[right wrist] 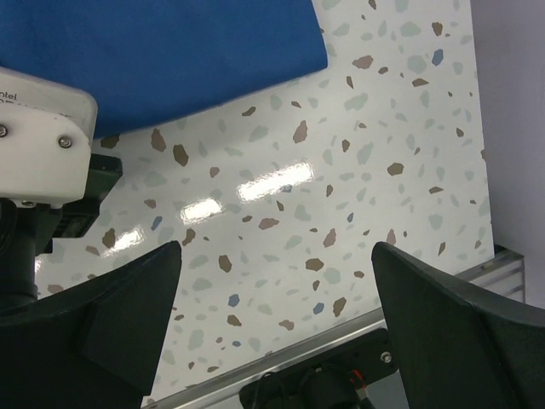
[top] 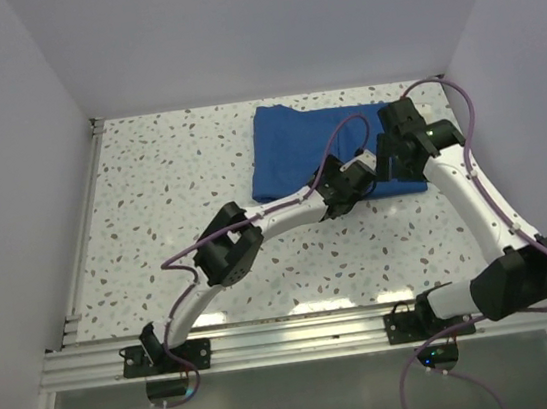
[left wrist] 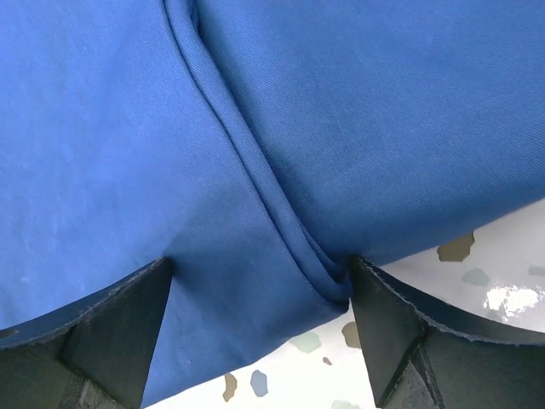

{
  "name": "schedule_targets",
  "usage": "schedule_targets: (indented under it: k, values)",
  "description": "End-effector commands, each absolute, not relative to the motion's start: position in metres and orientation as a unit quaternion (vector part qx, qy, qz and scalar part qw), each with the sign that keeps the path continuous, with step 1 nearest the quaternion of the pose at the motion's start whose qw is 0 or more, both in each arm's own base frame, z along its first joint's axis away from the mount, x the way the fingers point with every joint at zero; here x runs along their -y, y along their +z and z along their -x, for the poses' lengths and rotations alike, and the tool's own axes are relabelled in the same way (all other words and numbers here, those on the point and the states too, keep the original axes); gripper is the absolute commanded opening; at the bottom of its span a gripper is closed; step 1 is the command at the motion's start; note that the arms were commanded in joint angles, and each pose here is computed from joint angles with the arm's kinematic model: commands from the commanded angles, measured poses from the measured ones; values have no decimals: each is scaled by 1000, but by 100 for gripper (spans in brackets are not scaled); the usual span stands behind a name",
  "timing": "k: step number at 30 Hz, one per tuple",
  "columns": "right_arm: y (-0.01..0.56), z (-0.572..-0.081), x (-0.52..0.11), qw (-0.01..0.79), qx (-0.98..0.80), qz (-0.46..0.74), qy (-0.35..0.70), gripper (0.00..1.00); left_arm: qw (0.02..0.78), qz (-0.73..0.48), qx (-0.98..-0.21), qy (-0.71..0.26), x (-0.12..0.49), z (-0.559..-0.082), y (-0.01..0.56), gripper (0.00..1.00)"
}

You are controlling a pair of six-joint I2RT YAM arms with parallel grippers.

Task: Open and lay out the surgical kit
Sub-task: Open the surgical kit at the center of the board.

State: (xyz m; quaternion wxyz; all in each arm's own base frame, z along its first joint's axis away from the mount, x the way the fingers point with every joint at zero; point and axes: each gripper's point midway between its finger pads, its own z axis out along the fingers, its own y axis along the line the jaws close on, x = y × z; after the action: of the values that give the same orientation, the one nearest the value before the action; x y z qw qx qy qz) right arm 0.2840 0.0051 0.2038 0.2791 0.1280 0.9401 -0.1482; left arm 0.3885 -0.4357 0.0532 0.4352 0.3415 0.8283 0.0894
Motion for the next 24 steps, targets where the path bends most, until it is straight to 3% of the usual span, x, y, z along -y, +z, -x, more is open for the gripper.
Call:
schedule_targets:
  k: [1,5,9,17,21,24]
  values:
    - [201,-288,-13,268,-947,-117,-136,99,466,-300,-826,105,431,-406,63,86]
    - [198,-297,-19,263,-949,-119,-126,99,474,-291,-823,110,423,-409,71,77]
    - [194,-305,-22,260,-951,-117,-124,99,499,-275,-815,102,422,-416,105,49]
    - [183,-311,-26,249,-954,-116,-120,99,558,-219,-797,74,413,-432,212,19]
    - [177,-315,-28,242,-956,-117,-121,99,572,-166,-802,49,388,-440,257,14]
    - [172,-319,-33,235,-958,-116,-113,99,563,-102,-818,54,335,-454,266,11]
